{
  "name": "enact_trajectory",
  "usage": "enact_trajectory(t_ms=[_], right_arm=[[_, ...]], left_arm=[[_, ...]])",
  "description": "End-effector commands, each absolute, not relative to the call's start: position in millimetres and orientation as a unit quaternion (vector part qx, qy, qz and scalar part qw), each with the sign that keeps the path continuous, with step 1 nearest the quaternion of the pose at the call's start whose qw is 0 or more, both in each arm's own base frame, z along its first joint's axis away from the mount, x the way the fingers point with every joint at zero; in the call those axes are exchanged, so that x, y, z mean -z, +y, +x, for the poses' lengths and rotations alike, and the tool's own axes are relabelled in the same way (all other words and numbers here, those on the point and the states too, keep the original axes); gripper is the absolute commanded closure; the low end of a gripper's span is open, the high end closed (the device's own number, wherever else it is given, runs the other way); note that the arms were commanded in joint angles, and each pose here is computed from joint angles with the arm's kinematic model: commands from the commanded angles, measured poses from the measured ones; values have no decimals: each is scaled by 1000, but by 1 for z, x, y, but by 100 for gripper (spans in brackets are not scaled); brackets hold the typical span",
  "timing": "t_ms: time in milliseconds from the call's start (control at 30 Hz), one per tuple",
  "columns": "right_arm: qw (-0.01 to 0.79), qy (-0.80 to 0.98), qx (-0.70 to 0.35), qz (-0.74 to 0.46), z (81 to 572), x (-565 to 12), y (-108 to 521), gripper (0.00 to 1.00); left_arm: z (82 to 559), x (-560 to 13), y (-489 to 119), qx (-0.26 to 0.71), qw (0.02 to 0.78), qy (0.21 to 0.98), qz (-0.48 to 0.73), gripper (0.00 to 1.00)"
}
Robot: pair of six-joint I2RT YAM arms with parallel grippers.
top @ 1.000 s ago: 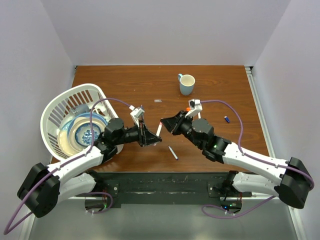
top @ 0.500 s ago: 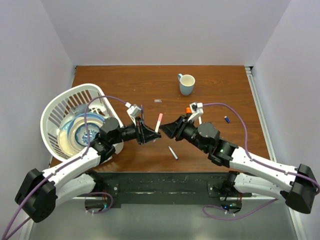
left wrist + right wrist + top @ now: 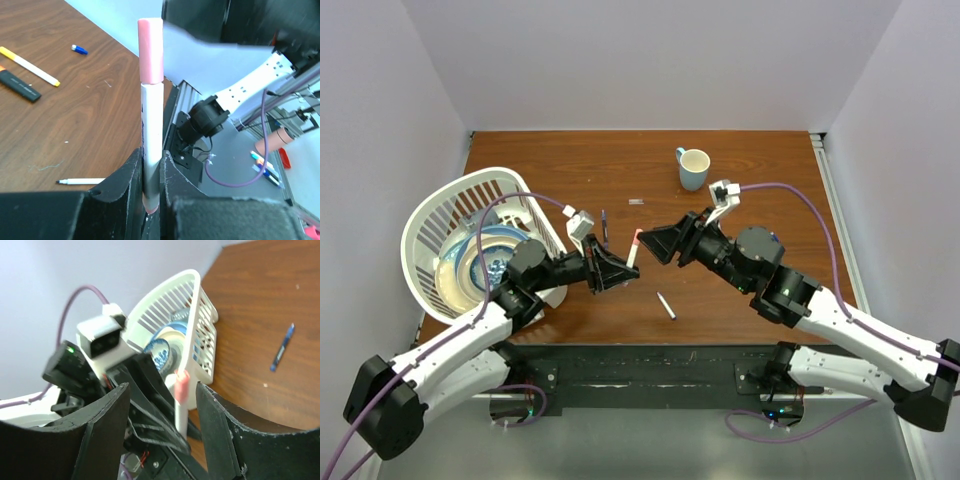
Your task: Insert the pens into the pen caps
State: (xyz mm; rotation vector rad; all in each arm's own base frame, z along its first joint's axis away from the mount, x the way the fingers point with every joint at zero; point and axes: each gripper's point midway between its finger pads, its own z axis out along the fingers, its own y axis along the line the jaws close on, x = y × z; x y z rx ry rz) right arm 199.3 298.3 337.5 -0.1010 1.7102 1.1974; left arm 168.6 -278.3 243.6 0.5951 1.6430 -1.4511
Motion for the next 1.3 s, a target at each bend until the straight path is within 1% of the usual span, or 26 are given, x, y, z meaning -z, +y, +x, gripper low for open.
enact_trajectory(t_ms=[0,133,233,433,467,533,567,733,767,867,1033,1267], right_arm=[[518,700,-484,-91,201,-359,309,41],[522,699,-478,-103,203,-367,314,42],[520,698,-480,-115,202,-367,317,44],[513,699,-483,-123,200,-362,321,56],[514,695,-487,-122,199,-363,320,62],[509,698,-489,-121,198,-358,321,68],[505,696,-495,-124,195,-358,322,75],[470,717,-497,-136,188,-328,328,87],[462,723,-495,-138,186,-321,328,91],[441,745,-480,-140,182,-301,324,100],[426,763,-473,-110,180,-273,315,100],[375,806,-453,-76,173,-236,313,100]], left_arm=[[156,-260,-278,590,437,618,280,100],[150,-264,-276,595,438,610,288,100],[147,-266,-275,597,437,605,293,100],[147,-267,-275,597,438,605,293,100],[147,-266,-276,598,436,605,294,100],[148,-268,-277,599,436,604,292,100],[149,-268,-277,599,437,604,292,100],[154,-277,-279,597,444,601,291,100],[158,-274,-280,592,441,611,286,100],[167,-278,-282,576,449,620,286,100],[181,-285,-280,558,479,623,266,100],[209,-290,-280,528,516,633,234,100]])
